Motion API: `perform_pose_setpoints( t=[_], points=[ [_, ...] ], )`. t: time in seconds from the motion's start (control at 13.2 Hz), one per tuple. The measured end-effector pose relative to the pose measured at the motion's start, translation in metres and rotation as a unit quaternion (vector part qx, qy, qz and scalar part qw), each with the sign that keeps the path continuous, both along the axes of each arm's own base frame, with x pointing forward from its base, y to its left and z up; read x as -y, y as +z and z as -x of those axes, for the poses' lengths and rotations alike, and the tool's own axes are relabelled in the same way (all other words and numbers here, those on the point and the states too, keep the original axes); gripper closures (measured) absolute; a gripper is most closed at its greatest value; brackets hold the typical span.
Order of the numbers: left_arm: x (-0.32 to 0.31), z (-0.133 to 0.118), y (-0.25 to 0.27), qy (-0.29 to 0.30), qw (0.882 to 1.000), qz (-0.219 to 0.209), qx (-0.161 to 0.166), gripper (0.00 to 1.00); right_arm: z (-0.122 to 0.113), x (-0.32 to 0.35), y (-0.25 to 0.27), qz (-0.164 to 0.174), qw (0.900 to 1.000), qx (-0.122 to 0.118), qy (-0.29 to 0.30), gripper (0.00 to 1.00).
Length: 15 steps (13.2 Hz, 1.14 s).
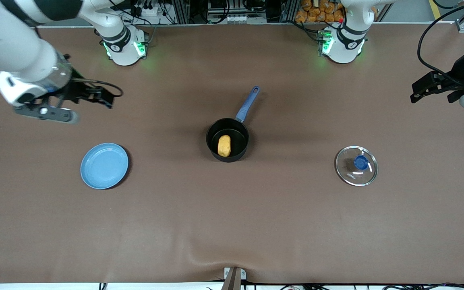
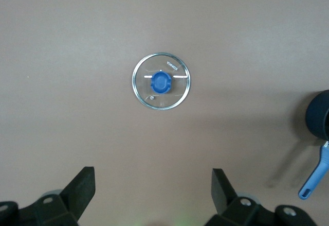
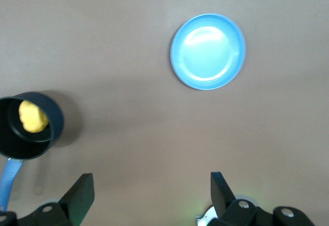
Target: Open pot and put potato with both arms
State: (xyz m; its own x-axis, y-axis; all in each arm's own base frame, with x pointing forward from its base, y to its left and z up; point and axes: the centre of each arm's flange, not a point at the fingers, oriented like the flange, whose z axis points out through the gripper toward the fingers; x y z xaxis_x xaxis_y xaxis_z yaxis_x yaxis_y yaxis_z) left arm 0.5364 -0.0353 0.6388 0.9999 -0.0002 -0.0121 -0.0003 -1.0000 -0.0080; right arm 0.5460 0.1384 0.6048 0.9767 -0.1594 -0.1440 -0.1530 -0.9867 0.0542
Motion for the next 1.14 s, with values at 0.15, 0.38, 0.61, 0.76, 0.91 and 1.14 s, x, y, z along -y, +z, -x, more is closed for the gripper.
perform_pose_setpoints(
  t=[0.15,0.38,0.61,0.76,0.91,1.14],
  points=[
    [0.0,0.001,0.001,-0.002,1.0,-0.011,0.001,0.0,-0.009,0.044,0.003,-0.007,0.999,0.001,0.041,0.0],
    [0.003,0.003,0.005,-0.005,1.0,-0.013,0.006,0.0,-0.017,0.115,0.004,-0.021,0.997,0.0,0.071,0.0],
    [0.0,0.002,0.014,-0.001,1.0,-0.012,0.016,0.0,-0.017,0.126,0.006,-0.024,0.996,0.003,0.082,0.0],
    [0.0,0.001,0.019,-0.001,1.0,-0.011,0.021,0.0,-0.017,0.112,0.007,-0.025,0.995,0.004,0.095,0.0],
    [0.0,0.0,0.021,-0.002,1.0,-0.011,0.024,0.0,-0.017,0.109,0.007,-0.025,0.995,0.004,0.097,0.0],
    [0.0,0.0,0.021,-0.002,1.0,-0.011,0.024,0.0,-0.017,0.111,0.007,-0.025,0.995,0.005,0.095,0.0]
  ],
)
